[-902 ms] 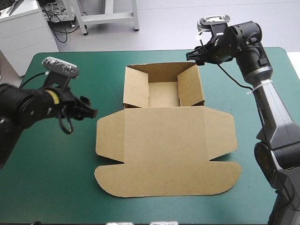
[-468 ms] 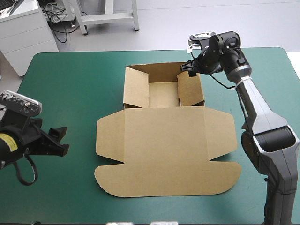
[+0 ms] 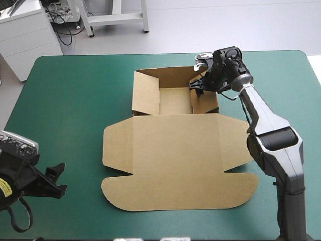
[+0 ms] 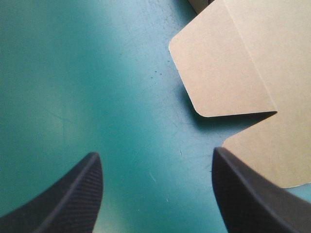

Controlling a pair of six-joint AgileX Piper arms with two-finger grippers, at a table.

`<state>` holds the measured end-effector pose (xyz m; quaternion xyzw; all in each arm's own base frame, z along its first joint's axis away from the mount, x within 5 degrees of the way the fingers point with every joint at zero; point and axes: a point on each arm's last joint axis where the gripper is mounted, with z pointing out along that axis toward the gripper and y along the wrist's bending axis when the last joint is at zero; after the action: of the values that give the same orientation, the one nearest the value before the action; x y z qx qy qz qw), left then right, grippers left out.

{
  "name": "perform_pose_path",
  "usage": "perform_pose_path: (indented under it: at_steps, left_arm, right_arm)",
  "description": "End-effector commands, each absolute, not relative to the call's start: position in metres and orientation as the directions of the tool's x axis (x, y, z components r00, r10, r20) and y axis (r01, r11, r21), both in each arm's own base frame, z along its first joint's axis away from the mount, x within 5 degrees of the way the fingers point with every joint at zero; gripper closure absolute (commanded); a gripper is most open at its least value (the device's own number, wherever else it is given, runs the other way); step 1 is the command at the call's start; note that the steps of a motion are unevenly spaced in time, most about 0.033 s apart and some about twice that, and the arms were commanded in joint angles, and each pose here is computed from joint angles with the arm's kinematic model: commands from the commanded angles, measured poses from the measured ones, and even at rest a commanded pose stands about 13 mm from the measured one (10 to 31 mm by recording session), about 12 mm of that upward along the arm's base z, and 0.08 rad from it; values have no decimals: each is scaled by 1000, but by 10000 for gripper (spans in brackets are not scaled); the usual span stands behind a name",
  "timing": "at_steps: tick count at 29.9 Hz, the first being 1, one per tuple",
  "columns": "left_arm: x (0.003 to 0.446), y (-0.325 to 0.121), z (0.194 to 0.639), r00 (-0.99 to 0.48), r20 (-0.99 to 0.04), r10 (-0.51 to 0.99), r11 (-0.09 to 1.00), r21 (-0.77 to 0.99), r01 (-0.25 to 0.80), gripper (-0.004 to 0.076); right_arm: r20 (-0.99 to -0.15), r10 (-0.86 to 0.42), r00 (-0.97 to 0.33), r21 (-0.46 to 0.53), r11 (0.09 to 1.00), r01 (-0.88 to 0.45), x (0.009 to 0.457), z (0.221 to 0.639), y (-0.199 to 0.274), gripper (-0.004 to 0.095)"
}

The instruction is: Fold the box

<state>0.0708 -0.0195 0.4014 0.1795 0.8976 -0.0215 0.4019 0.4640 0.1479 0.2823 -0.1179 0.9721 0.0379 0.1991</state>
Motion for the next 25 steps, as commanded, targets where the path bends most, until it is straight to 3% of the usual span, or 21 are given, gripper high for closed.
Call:
perform_pose_path:
  at_steps: [1,4,8,9,14,25]
  left_arm:
    - [68,-17,402,-618,-721,313,934,116,337,267]
    - [67,-17,403,-617,-722,312,935,116,337,267]
    - [67,-17,403,-616,-724,312,935,118,335,274]
    - [67,-16,403,-618,-721,313,935,119,334,274]
    - [66,-16,402,-626,-714,314,935,116,336,275]
    - [66,-17,402,-626,-714,313,934,112,339,276]
  right_arm:
    - [-456,-207,-865,30,968,-248,457,311,146,323]
    - [-451,-208,-868,29,968,-248,458,308,146,526]
    - [-454,-242,-858,-47,968,-248,460,308,140,890]
    - [-454,-251,-855,-69,966,-247,461,308,139,926]
    - [-465,-262,-846,-102,965,-243,463,315,122,930]
    - [-503,-89,-860,-134,991,-25,469,337,13,930]
